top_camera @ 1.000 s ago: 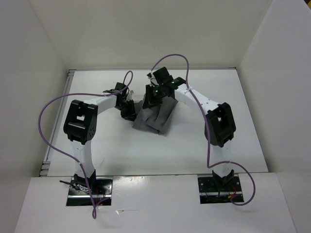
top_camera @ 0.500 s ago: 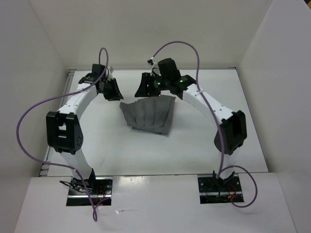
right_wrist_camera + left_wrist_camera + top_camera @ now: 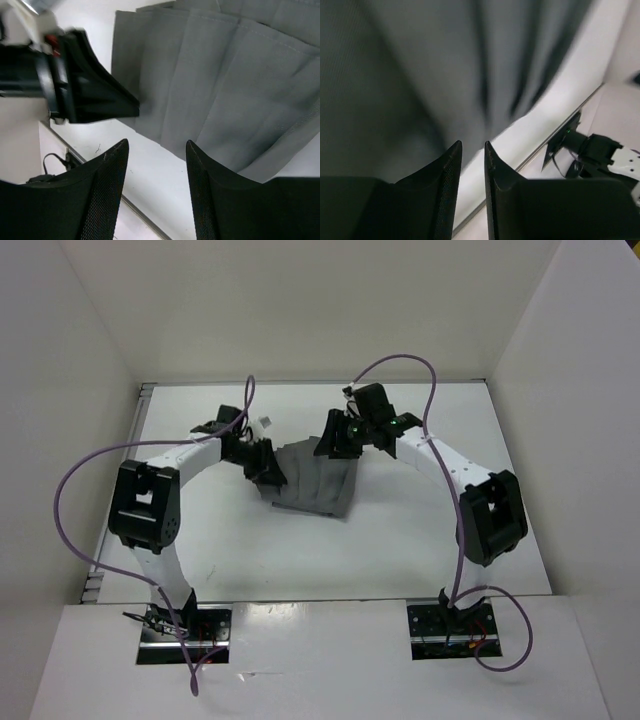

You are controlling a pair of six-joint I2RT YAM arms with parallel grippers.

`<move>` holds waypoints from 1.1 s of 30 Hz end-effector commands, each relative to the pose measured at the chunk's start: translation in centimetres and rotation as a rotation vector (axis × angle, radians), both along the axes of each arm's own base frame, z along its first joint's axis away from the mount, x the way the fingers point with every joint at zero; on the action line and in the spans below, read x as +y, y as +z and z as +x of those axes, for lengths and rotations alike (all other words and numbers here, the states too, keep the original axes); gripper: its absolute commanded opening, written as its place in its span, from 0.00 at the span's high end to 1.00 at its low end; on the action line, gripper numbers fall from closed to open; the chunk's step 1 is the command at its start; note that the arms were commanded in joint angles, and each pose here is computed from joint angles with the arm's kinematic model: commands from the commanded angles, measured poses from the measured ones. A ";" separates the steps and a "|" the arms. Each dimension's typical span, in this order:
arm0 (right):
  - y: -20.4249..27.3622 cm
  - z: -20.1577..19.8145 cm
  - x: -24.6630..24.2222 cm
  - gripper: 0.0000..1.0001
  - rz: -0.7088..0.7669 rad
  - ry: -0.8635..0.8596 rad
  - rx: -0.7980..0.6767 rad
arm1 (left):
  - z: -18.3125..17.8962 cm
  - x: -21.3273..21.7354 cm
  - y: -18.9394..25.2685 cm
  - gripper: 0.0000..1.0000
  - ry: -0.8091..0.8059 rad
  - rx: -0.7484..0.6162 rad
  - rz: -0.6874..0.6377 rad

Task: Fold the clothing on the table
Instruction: Fold the skirt

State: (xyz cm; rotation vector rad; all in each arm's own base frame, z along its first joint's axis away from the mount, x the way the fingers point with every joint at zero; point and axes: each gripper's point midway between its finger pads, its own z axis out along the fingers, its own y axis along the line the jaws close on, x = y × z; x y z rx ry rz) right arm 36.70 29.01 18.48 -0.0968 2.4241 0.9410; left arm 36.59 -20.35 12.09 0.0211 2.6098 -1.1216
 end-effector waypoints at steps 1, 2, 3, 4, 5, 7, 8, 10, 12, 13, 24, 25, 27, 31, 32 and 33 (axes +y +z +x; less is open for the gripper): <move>-1.8 1.0 -0.2 0.45 -0.002 -0.033 0.029 | -2.3 0.1 -3.4 0.68 -0.035 0.082 0.000; -2.8 1.3 -0.7 0.45 -0.018 -0.052 0.041 | -2.5 0.3 -4.0 0.68 -0.030 0.090 0.011; -3.9 1.7 -0.7 0.45 -0.029 -0.068 0.056 | -3.7 0.3 -5.8 0.68 -0.032 0.133 0.042; -4.6 2.1 -1.2 0.45 -0.036 -0.080 0.069 | -4.0 0.4 -6.6 0.68 -0.032 0.153 0.046; -5.4 2.6 -1.7 0.45 -0.049 -0.099 0.082 | -4.5 0.6 -7.4 0.68 -0.028 0.174 0.059; -7.3 3.3 -2.3 0.45 -0.069 -0.130 0.121 | -5.3 0.5 -8.5 0.68 -0.035 0.198 0.073; -7.9 3.7 -2.3 0.45 -0.079 -0.136 0.126 | -5.8 0.5 -9.4 0.68 -0.039 0.216 0.094; -10.1 5.0 -3.2 0.46 -0.104 -0.175 0.171 | -5.7 0.5 -10.0 0.68 -0.029 0.221 0.117; -11.3 5.8 -3.3 0.48 -0.117 -0.184 0.198 | -5.2 0.1 -10.7 0.68 -0.025 0.229 0.128; -13.1 6.0 -3.2 0.49 -0.134 -0.184 0.229 | -5.0 0.2 -11.0 0.68 -0.022 0.235 0.138; 3.2 4.7 -6.2 0.41 -0.056 -0.263 -0.095 | -0.6 0.2 6.7 0.39 -0.032 -0.235 -0.039; 4.0 4.1 -7.0 0.40 -0.064 -0.295 -0.109 | -1.0 0.2 7.1 0.39 -0.032 -0.246 -0.041; 5.4 1.6 -8.5 0.39 -0.049 -0.337 -0.125 | -2.3 0.6 6.9 0.38 -0.018 -0.251 -0.041; 2.1 -3.1 -11.8 0.39 -0.075 -0.471 -0.041 | -6.0 1.2 4.2 0.36 0.017 -0.179 -0.054; 1.5 -3.9 -12.3 0.37 -0.077 -0.498 -0.022 | -6.7 1.3 3.6 0.36 0.026 -0.160 -0.057; 2.1 -5.1 -12.9 0.37 -0.048 -0.537 -0.018 | -7.2 1.1 3.5 0.36 0.042 -0.139 -0.082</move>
